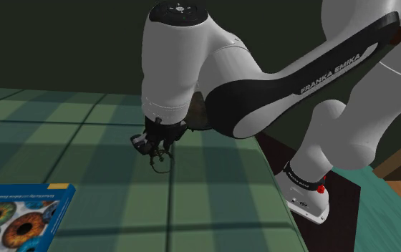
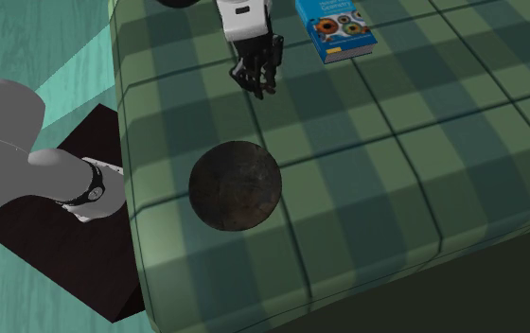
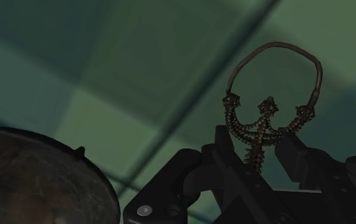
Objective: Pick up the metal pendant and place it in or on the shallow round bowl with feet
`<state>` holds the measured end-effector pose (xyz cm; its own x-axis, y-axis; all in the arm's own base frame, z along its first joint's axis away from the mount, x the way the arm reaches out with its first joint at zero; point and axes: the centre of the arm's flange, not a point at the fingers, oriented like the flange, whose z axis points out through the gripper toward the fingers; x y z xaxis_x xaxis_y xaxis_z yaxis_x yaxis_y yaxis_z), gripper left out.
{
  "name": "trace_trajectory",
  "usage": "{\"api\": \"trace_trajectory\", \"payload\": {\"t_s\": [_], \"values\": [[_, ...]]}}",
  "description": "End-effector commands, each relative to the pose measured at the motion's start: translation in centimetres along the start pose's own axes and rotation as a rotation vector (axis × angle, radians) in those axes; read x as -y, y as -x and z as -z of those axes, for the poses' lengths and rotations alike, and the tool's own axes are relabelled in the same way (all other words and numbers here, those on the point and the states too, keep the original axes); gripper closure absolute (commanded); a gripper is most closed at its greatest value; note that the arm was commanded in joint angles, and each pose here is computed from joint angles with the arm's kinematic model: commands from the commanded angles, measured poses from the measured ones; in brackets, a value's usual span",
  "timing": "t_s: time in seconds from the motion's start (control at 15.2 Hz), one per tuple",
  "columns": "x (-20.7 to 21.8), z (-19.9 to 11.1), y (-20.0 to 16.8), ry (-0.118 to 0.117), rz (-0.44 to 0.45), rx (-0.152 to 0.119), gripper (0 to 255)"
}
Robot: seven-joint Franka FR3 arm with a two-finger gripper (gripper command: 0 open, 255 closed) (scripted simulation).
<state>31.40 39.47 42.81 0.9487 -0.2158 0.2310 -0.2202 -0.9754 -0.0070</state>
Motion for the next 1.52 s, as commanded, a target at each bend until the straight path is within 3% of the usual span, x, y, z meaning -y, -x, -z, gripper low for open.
{"api": "trace_trajectory", "payload": {"t_s": [0.0,0.73,1.45], "values": [[0.1,1.0,-0.3,0.000,0.000,0.000,255],[0.1,6.4,-1.6,0.000,0.000,0.000,255],[-12.8,5.1,-8.1,0.000,0.000,0.000,255]]}}
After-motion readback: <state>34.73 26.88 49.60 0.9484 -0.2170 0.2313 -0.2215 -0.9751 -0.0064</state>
